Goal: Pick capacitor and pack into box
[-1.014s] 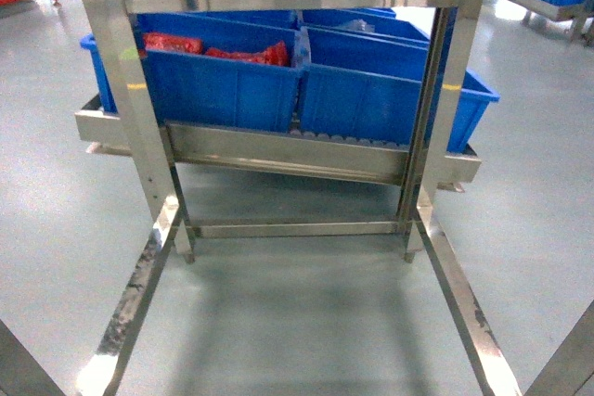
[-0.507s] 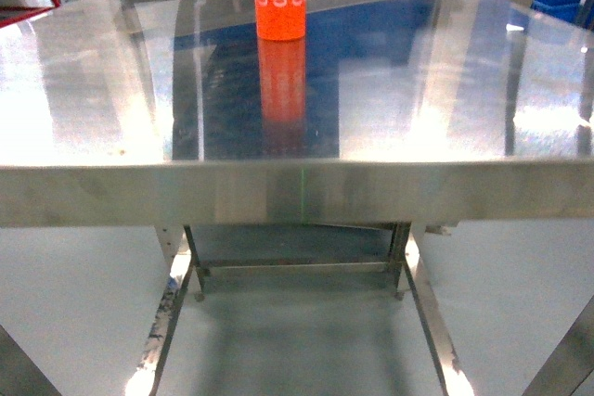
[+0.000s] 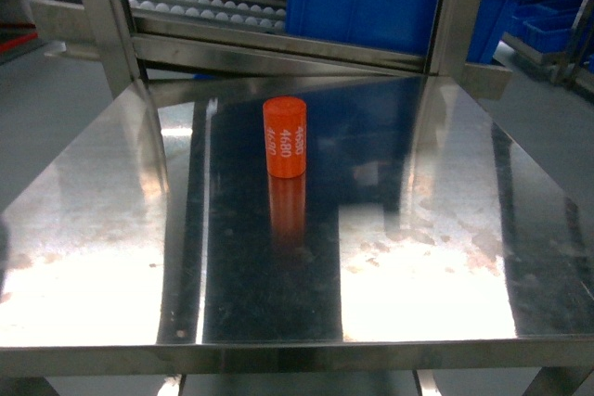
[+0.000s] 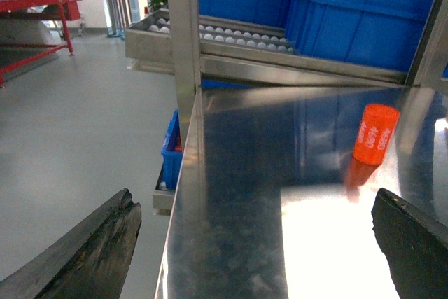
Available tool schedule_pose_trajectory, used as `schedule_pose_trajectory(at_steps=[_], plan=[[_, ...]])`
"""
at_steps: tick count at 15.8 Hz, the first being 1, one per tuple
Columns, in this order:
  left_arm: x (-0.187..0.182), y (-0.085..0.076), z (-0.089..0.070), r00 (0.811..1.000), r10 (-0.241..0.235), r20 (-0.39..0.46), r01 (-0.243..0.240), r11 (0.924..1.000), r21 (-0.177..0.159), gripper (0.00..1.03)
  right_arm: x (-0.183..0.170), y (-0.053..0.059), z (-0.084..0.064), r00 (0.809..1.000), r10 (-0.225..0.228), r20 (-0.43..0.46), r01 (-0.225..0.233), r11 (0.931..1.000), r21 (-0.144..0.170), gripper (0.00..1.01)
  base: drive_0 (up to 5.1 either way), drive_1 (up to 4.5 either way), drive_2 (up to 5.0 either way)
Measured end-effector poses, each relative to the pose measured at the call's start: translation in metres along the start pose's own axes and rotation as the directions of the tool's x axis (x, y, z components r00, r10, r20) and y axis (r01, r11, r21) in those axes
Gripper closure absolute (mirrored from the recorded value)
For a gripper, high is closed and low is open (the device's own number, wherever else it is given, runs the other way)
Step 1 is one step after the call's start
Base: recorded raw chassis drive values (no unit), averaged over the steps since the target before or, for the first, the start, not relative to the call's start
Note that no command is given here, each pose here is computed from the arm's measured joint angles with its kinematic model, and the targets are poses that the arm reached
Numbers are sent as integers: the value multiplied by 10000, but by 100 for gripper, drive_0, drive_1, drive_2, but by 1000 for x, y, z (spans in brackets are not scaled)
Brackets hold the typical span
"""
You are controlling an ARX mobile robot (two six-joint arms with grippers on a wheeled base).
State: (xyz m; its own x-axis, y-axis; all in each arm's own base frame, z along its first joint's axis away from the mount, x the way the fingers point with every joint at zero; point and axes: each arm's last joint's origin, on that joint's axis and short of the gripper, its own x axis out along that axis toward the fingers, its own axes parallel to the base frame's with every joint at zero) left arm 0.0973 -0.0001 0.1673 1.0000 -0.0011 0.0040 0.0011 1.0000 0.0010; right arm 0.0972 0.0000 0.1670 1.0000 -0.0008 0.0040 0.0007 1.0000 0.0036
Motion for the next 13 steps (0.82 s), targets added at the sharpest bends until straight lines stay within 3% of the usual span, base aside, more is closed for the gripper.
schedule_pose_trajectory(at_steps=[13], plan=[[0, 0, 0, 10000, 4, -11, -4, 10000, -4, 5, 0, 0, 0, 10000, 4, -8, -4, 10000, -11, 3, 0, 0, 0]])
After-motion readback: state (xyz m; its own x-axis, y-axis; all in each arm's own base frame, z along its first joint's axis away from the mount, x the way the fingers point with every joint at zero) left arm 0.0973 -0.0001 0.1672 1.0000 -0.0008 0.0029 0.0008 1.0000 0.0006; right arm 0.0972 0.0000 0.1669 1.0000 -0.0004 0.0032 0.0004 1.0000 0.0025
